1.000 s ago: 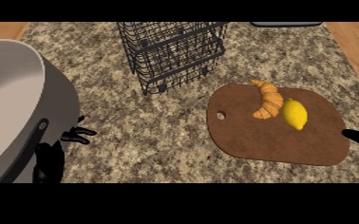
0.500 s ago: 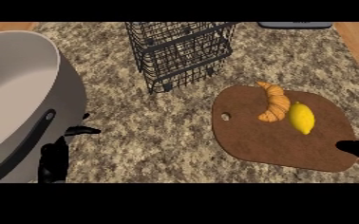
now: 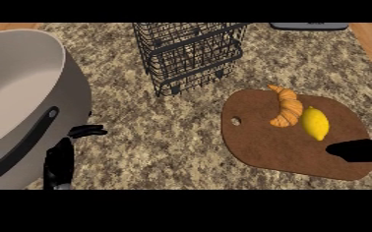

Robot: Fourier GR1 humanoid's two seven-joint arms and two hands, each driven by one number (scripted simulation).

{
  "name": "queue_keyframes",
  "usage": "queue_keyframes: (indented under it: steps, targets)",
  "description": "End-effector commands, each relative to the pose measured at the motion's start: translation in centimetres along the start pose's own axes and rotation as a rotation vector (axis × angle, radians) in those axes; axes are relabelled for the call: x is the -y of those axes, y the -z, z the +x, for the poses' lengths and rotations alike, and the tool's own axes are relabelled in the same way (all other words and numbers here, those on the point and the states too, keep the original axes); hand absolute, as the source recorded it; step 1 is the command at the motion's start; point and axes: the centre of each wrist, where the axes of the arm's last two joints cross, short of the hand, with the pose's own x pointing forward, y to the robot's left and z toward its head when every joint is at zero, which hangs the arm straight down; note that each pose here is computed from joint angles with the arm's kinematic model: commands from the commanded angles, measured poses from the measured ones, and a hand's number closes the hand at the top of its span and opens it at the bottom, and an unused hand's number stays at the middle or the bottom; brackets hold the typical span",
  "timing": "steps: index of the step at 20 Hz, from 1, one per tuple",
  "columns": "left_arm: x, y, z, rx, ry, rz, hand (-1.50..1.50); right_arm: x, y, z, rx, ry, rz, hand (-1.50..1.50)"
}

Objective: Pick the lemon from the cutting board and place it in the tiered basket

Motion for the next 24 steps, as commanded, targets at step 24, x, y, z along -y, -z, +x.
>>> queue_keyframes:
  steps: [24]
  targets:
    - [2.2,-2.4,-1.3,-0.139,-0.078,-0.162,0.0,-6.7,3.4,4.0,-0.265,-0.249,0.247,-1.5]
